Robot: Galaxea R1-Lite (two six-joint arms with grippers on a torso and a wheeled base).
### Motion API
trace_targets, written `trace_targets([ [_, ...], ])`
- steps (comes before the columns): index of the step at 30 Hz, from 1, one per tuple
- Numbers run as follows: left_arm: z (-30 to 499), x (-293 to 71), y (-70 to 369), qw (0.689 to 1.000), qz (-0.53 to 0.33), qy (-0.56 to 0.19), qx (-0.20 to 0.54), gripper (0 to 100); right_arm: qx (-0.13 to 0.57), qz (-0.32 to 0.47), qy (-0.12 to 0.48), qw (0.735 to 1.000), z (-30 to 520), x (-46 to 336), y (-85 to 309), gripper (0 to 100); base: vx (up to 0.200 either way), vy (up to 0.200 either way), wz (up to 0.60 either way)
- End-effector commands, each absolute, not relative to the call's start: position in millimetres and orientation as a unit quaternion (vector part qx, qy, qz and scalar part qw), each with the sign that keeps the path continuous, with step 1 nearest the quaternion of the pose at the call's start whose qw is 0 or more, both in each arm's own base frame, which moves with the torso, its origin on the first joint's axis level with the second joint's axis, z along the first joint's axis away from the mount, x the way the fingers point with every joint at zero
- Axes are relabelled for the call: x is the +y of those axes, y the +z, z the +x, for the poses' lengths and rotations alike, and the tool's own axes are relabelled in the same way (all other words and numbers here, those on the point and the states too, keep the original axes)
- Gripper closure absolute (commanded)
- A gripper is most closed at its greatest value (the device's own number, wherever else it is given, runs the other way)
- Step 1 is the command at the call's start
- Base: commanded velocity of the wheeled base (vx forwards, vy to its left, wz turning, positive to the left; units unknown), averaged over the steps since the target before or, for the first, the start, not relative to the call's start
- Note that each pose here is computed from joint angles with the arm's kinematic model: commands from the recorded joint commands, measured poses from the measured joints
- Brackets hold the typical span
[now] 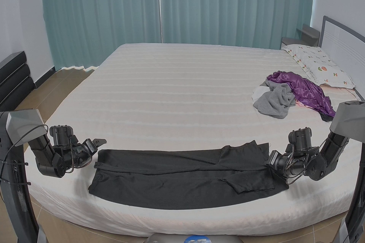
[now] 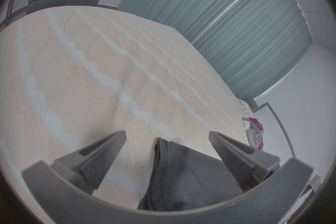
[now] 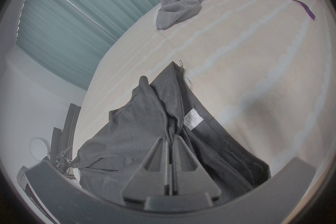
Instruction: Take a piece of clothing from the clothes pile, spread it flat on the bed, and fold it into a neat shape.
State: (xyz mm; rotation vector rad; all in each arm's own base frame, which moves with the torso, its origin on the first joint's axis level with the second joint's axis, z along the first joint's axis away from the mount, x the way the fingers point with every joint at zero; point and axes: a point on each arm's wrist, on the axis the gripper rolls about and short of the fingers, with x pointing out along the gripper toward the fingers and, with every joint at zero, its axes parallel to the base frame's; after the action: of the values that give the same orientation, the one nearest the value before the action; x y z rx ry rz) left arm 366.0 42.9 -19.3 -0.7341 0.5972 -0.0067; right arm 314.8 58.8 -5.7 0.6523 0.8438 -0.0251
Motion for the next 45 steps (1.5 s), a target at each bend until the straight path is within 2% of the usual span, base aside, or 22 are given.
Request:
trace_targets([
  [1, 354, 42, 3, 0.893, -0.354, -0.009, 0.278, 0, 0.402, 0.312, -0.013, 0.861, 313, 58, -4, 100, 0.000, 0.000, 0.00],
  [9, 319, 19, 20, 0.877, -0.348, -0.025, 0.330, 0, 0.403, 0.314, -0.016, 0.860, 313, 55, -7, 100, 0.000, 0.000, 0.00],
  [20, 313, -2, 1, 0.873, -0.321, 0.009, 0.366, 0, 0.403, 0.321, -0.016, 0.857, 315, 56, -8, 100, 0.000, 0.000, 0.00],
  [21, 313, -2, 1, 0.873, -0.321, 0.009, 0.366, 100, 0.403, 0.321, -0.016, 0.857, 315, 56, -8, 100, 0.000, 0.000, 0.00],
  [26, 315, -1, 4, 0.878, -0.319, 0.021, 0.356, 100, 0.402, 0.321, -0.015, 0.857, 315, 56, -8, 100, 0.000, 0.000, 0.00],
  [33, 314, 1, 29, 0.892, -0.320, 0.017, 0.319, 100, 0.389, 0.331, -0.011, 0.860, 317, 56, -2, 100, 0.000, 0.000, 0.00],
  [38, 317, 2, 38, 0.896, -0.327, 0.016, 0.301, 100, 0.352, 0.360, -0.005, 0.864, 324, 57, 4, 100, 0.000, 0.000, 0.00],
  [45, 335, 7, 50, 0.888, -0.381, 0.041, 0.255, 100, 0.307, 0.384, 0.003, 0.871, 333, 57, 12, 100, 0.000, 0.000, 0.00],
])
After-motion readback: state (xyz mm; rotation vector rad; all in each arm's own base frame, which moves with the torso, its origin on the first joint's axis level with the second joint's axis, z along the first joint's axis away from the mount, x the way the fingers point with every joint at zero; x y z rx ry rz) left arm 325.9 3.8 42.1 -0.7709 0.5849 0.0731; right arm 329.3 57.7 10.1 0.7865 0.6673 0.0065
